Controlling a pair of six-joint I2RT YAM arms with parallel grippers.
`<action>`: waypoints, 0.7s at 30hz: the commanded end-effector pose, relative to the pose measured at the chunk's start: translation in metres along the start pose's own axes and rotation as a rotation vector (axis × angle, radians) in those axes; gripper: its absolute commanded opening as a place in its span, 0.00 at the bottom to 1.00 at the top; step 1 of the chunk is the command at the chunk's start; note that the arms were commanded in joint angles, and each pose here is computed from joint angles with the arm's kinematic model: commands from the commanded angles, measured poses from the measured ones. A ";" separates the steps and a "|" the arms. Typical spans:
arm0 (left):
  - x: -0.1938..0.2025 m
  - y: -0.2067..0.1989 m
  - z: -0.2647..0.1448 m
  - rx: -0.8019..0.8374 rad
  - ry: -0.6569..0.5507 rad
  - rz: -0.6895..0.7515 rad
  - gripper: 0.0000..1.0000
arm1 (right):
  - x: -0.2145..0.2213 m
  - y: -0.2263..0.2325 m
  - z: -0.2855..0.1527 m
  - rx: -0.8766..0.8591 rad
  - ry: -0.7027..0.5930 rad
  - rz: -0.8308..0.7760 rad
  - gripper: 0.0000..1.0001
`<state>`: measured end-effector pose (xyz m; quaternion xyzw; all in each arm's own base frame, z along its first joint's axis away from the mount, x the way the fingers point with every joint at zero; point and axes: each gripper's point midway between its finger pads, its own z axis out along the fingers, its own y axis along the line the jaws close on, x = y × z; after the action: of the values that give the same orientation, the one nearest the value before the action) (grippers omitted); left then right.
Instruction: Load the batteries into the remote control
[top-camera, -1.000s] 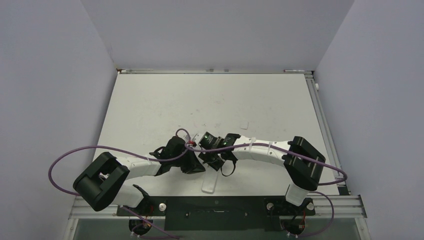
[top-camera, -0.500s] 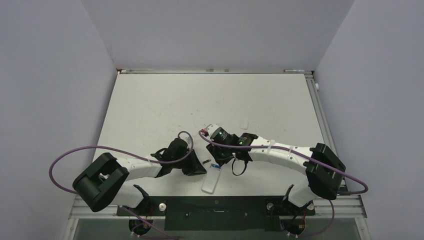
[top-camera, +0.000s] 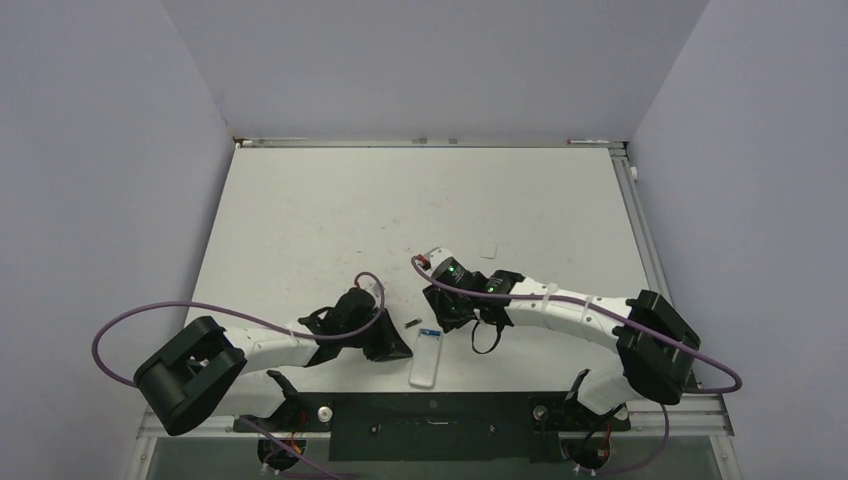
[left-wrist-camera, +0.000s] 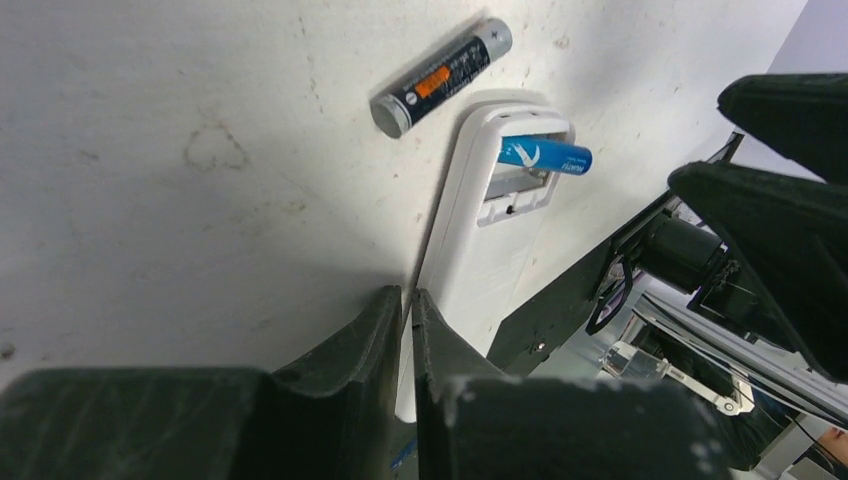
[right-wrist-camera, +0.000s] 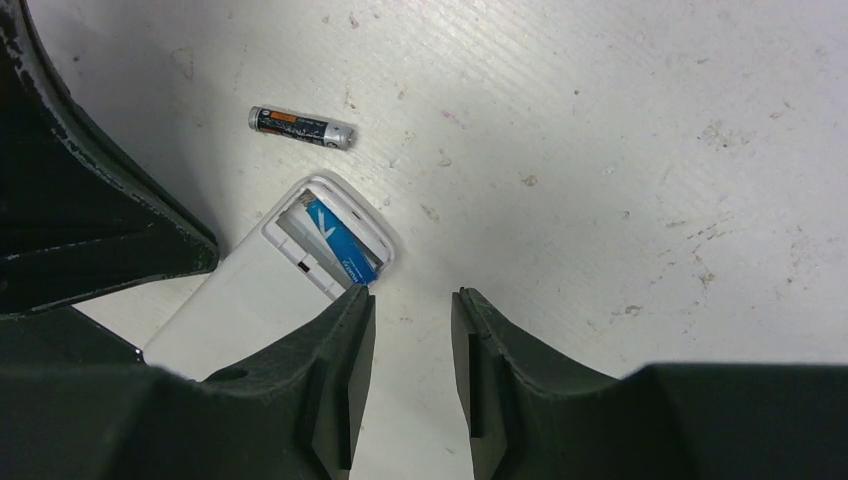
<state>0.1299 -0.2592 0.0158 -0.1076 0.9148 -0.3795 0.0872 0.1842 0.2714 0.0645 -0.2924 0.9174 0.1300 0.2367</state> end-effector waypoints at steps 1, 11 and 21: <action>0.004 -0.014 -0.001 0.054 -0.014 0.014 0.06 | -0.015 -0.003 -0.009 0.003 -0.083 0.050 0.34; 0.007 -0.021 -0.010 0.058 -0.046 0.025 0.06 | -0.020 -0.010 -0.013 0.002 -0.092 0.062 0.35; -0.020 -0.038 -0.021 0.094 -0.129 0.076 0.34 | -0.022 -0.014 -0.016 0.004 -0.108 0.076 0.35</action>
<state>0.1280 -0.2600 0.0408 -0.0987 0.9041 -0.3938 0.1332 0.1935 0.2607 0.0689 -0.2636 0.9228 0.1336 0.2470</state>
